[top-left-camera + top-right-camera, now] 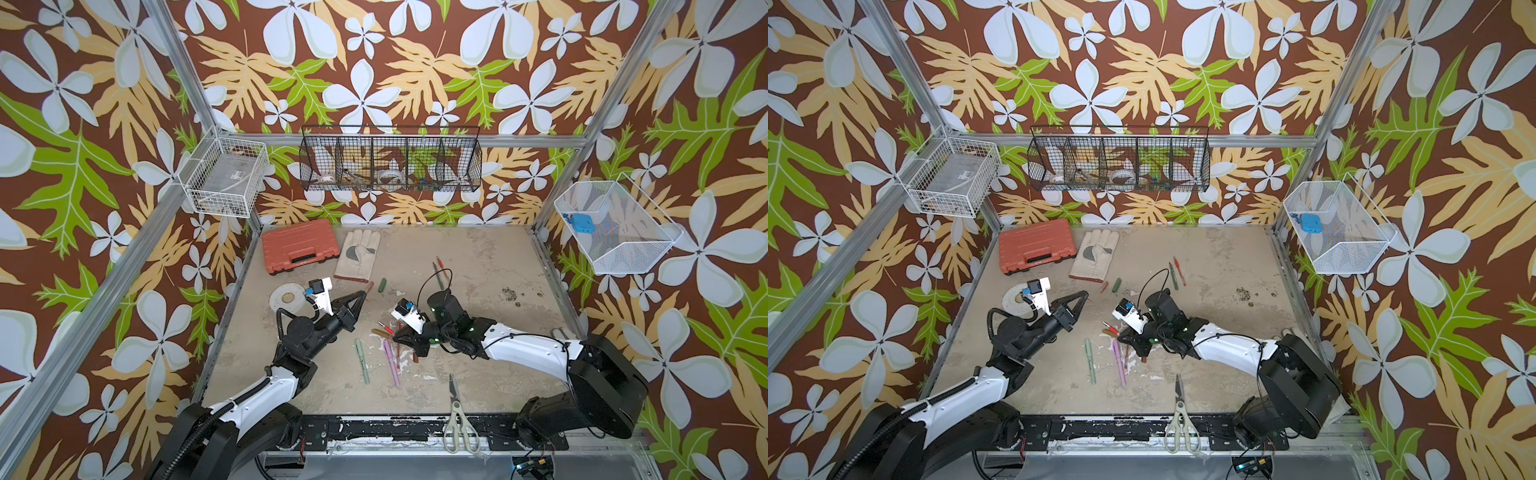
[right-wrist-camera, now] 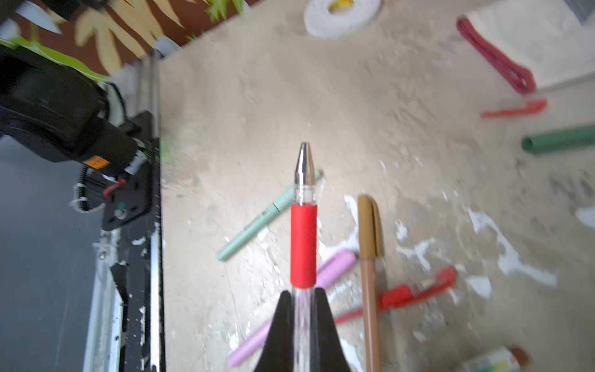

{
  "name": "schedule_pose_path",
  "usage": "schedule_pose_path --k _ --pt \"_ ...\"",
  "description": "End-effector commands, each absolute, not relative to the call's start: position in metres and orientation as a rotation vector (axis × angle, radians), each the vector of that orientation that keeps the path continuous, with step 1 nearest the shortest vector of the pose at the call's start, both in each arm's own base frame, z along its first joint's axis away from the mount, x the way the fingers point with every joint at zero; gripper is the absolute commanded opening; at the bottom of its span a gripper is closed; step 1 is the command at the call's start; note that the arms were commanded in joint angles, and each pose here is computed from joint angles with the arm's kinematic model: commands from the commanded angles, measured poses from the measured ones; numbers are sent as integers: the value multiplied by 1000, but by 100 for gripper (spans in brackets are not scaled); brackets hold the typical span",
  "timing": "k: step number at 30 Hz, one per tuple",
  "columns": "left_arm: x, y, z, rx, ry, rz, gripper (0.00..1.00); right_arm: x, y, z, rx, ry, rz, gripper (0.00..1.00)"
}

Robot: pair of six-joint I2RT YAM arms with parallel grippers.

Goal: Remove pen caps from pens
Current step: Open the pen cap on the pen, then place the pen cap at the center of the table.

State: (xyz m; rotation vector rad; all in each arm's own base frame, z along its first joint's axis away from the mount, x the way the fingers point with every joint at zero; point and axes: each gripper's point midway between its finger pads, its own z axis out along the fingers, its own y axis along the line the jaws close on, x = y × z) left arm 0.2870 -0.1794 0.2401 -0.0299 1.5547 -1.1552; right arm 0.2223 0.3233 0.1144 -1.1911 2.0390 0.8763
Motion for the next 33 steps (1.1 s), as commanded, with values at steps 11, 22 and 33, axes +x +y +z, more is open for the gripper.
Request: schedule_pose_path --k 11,22,33 --pt "305 -172 243 -75 1521 -1081 0 243 304 123 -1049 2081 810 0" --pt "329 -209 191 66 1776 -1026 0 287 270 133 -728 2154 777 0" --pt "364 -210 127 16 2072 -746 0 316 233 142 -500 2177 706 0"
